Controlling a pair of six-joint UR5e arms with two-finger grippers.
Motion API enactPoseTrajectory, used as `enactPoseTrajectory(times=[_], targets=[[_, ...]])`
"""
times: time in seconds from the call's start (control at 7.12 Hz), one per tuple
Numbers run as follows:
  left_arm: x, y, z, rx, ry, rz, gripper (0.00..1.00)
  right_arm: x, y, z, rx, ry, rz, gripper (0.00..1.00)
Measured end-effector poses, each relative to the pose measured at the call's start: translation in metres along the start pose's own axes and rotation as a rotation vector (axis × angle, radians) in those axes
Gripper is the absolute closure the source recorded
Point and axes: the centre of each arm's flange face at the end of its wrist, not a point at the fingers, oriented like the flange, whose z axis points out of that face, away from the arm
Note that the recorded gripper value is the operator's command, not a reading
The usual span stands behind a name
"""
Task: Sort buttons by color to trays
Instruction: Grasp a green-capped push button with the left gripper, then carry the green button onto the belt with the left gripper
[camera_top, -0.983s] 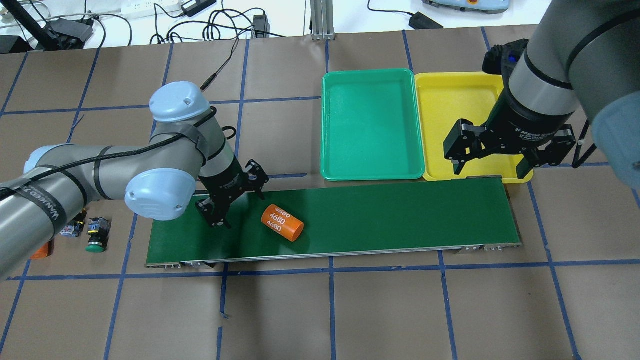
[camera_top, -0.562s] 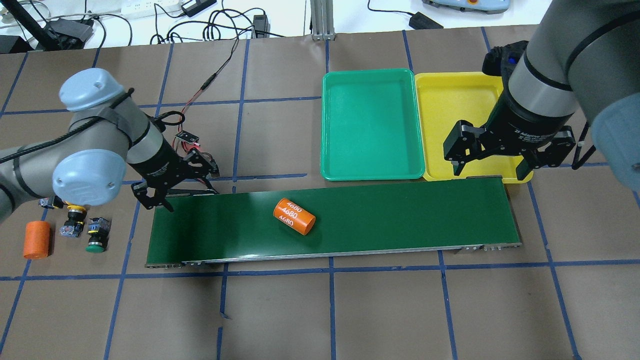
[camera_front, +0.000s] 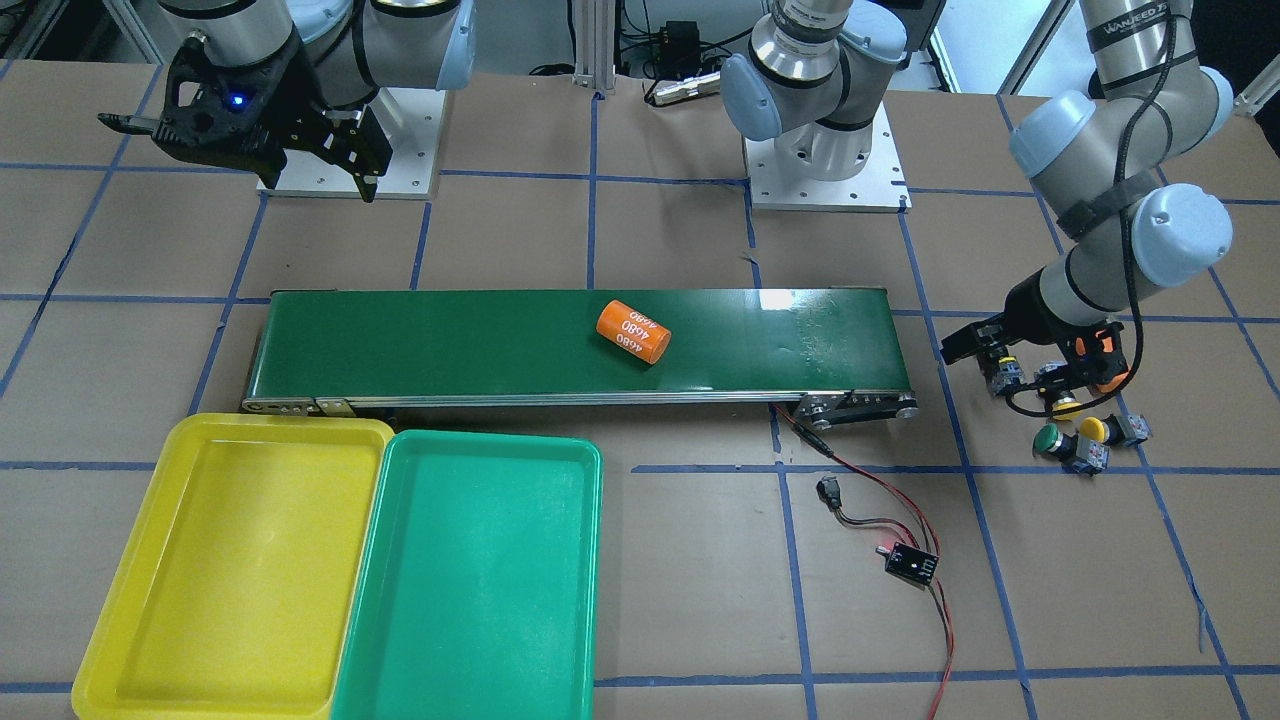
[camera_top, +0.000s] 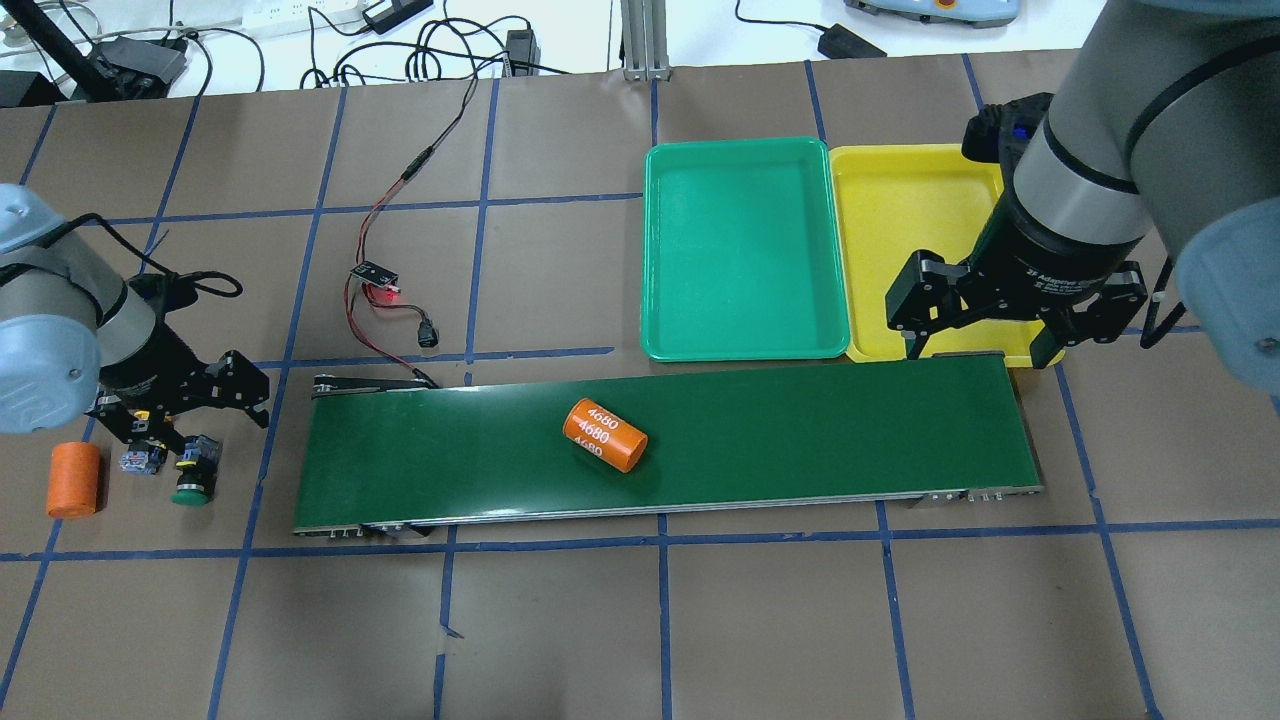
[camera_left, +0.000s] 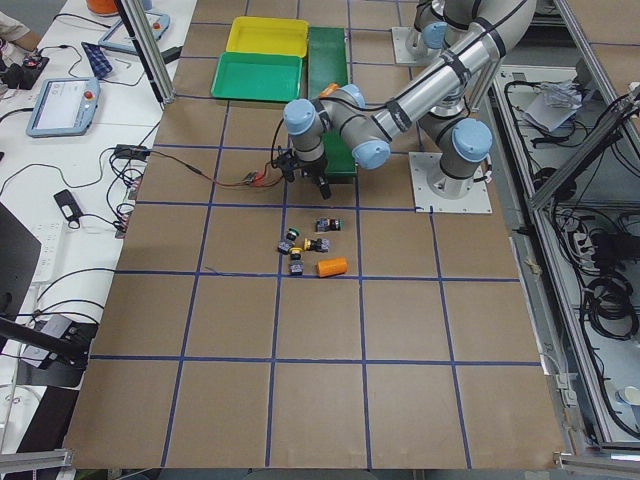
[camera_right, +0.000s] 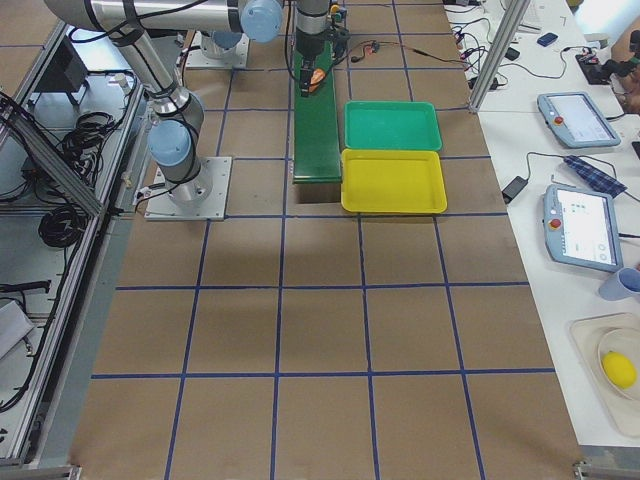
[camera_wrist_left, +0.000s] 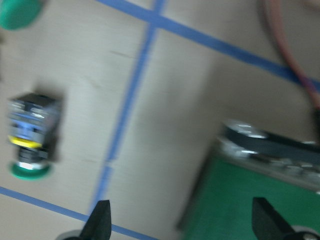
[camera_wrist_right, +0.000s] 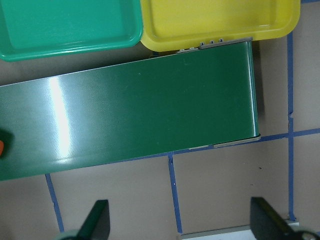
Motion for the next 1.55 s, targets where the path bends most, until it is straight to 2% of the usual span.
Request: enactPoseTrajectory(times=[0.28,0.56,0.7,0.84,0.98,1.12,1.26,1.55], targets=[[-0.022,-0.006,0.024,0.008,-0.002,0.16,0.03,0.0,0.0,0.001,-0.002,-0.001,-0.001,0.0],[-0.032,-0.018,0.039,0.033,-0.013,0.271,0.13,0.0,0.0,0.001,-0.001,-0.001,0.0,0.0],[-0.042,-0.021,0.047,0.039,-0.011,0.301,0.24,0.0,0.0,0.001,-0.002,-0.001,0.0,0.0],[-0.052,-0.023,0.051,0.049,-0.013,0.325,0.41,0.0,0.0,0.002,-0.005,-0.001,0.0,0.0],[-0.055,-0.024,0.053,0.051,-0.014,0.335,0.64,0.0,0.001,0.002,-0.008,0.0,0.0,0.0],[-0.055,-0.022,0.054,0.046,-0.014,0.334,0.96,0.0,0.001,0.003,-0.007,0.0,0.0,0.0],[-0.054,-0.02,0.053,0.043,-0.014,0.325,1.0,0.0,0.0,0.003,-0.004,0.0,-0.001,0.0],[-0.052,-0.016,0.046,0.029,-0.009,0.292,1.0,0.0,0.0,0.003,-0.005,0.0,0.0,0.0]])
